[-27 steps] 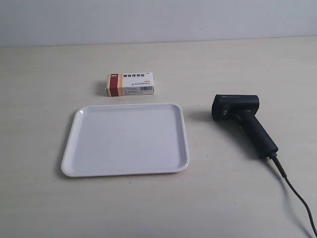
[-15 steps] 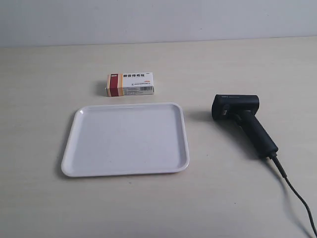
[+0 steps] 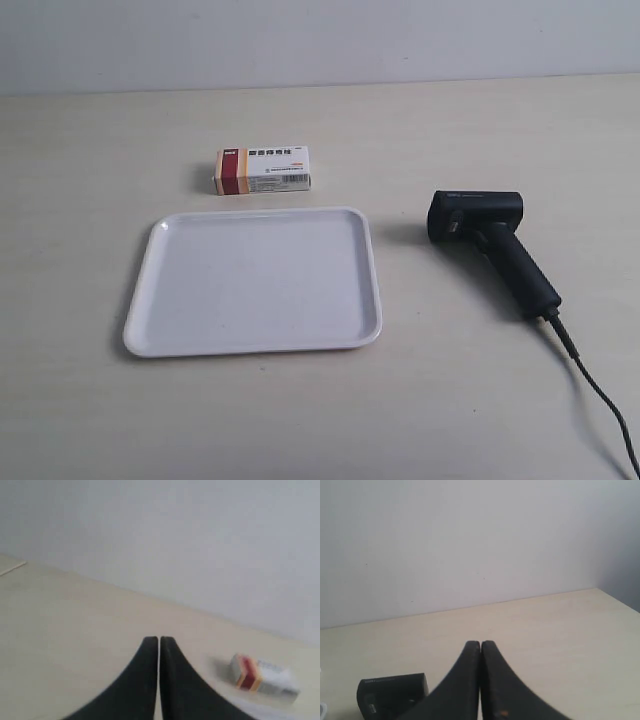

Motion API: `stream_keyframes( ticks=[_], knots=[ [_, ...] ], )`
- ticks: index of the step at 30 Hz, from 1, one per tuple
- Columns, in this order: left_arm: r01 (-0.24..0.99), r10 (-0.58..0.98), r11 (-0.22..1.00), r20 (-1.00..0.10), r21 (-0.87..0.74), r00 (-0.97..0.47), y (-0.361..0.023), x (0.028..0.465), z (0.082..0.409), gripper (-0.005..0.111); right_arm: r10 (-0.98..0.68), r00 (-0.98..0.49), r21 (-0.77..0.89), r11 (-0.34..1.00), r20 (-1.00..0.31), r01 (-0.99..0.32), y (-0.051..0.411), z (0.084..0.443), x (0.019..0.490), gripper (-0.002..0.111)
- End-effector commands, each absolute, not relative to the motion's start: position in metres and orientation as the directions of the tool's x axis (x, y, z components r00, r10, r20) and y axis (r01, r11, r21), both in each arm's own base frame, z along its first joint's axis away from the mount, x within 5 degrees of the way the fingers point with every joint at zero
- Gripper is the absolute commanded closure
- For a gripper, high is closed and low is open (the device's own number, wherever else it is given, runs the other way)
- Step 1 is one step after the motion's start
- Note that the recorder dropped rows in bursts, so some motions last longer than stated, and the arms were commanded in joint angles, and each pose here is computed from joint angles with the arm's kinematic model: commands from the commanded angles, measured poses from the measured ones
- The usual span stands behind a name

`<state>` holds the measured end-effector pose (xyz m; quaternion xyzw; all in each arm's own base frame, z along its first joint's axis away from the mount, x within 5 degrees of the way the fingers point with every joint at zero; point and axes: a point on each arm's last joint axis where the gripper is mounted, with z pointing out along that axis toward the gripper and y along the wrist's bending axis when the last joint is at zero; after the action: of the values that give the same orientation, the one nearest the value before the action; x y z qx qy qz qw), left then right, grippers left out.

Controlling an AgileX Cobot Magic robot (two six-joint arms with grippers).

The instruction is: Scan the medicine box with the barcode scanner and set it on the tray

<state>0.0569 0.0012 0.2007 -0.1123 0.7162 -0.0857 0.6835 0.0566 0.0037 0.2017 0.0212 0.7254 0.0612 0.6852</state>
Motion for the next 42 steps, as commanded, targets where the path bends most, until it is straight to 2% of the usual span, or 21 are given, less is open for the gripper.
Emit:
stream_keyframes(
  ticks=[1,4,7,12,14,18,21,24,27,29,31,33,38,40,42],
  knots=[
    [0.024,-0.457,0.887,-0.868,-0.461,0.194,0.005,0.055,0.222,0.103,0.238,-0.029,0.239,0.970,-0.971,-0.051,0.004,0.204,0.056,0.107],
    [0.059,-0.397,0.914,-0.857,-0.401,0.328,0.006,0.051,0.244,0.107,0.348,-0.026,0.349,0.936,-0.937,-0.053,0.004,0.205,0.056,0.107],
    [0.052,-0.357,0.931,-0.872,-0.361,0.336,0.006,0.060,0.273,0.107,0.368,0.016,0.366,0.928,-0.930,-0.064,0.003,0.209,0.056,0.107],
    [-0.002,-0.310,0.950,-0.945,-0.312,0.103,0.005,0.127,0.300,0.107,0.369,0.032,0.366,0.928,-0.929,-0.067,0.003,0.210,0.056,0.108],
    [0.031,-0.250,0.968,-0.968,-0.251,-0.025,-0.002,0.166,0.302,0.107,0.368,0.030,0.366,0.928,-0.929,-0.067,0.003,0.210,0.056,0.108],
    [0.115,-0.117,0.980,-0.939,-0.161,-0.324,-0.028,0.242,0.283,0.107,0.368,0.030,0.366,0.928,-0.929,-0.067,0.003,0.210,0.056,0.108],
    [0.146,0.074,0.989,-0.861,0.000,-0.504,-0.052,0.297,0.259,0.107,0.368,0.030,0.366,0.928,-0.929,-0.067,0.003,0.210,0.056,0.108],
    [0.177,0.229,0.973,-0.737,0.149,-0.636,-0.081,0.336,0.227,0.107,0.368,0.030,0.366,0.928,-0.929,-0.067,0.003,0.210,0.056,0.108],
    [0.360,0.429,0.903,-0.526,0.235,-0.734,-0.116,0.355,0.204,0.107,0.368,0.030,0.366,0.928,-0.929,-0.067,0.003,0.210,0.056,0.108],
    [0.583,0.592,0.797,-0.400,0.160,-0.699,-0.138,0.363,0.198,0.107,0.368,0.030,0.366,0.928,-0.929,-0.067,0.003,0.210,0.056,0.108],
    [0.705,0.648,0.707,-0.449,0.055,-0.615,-0.155,0.379,0.202,0.107,0.368,0.030,0.366,0.928,-0.929,-0.067,0.003,0.210,0.056,0.108],
    [0.727,0.627,0.685,-0.539,0.039,-0.562,-0.162,0.400,0.206,0.107,0.368,0.030,0.366,0.928,-0.929,-0.067,0.003,0.210,0.056,0.108],
    [0.767,0.669,0.633,-0.574,0.106,-0.472,-0.169,0.430,0.206,0.105,0.368,0.027,0.366,0.928,-0.929,-0.066,0.003,0.210,0.056,0.108],
    [0.764,0.664,0.636,-0.583,0.108,-0.469,-0.172,0.435,0.205,0.096,0.368,0.031,0.366,0.928,-0.929,-0.067,0.003,0.210,0.056,0.108],
    [0.765,0.656,0.636,-0.594,0.103,-0.465,-0.177,0.438,0.201,0.074,0.367,0.033,0.364,0.929,-0.930,-0.067,0.003,0.210,0.056,0.108]
  ],
)
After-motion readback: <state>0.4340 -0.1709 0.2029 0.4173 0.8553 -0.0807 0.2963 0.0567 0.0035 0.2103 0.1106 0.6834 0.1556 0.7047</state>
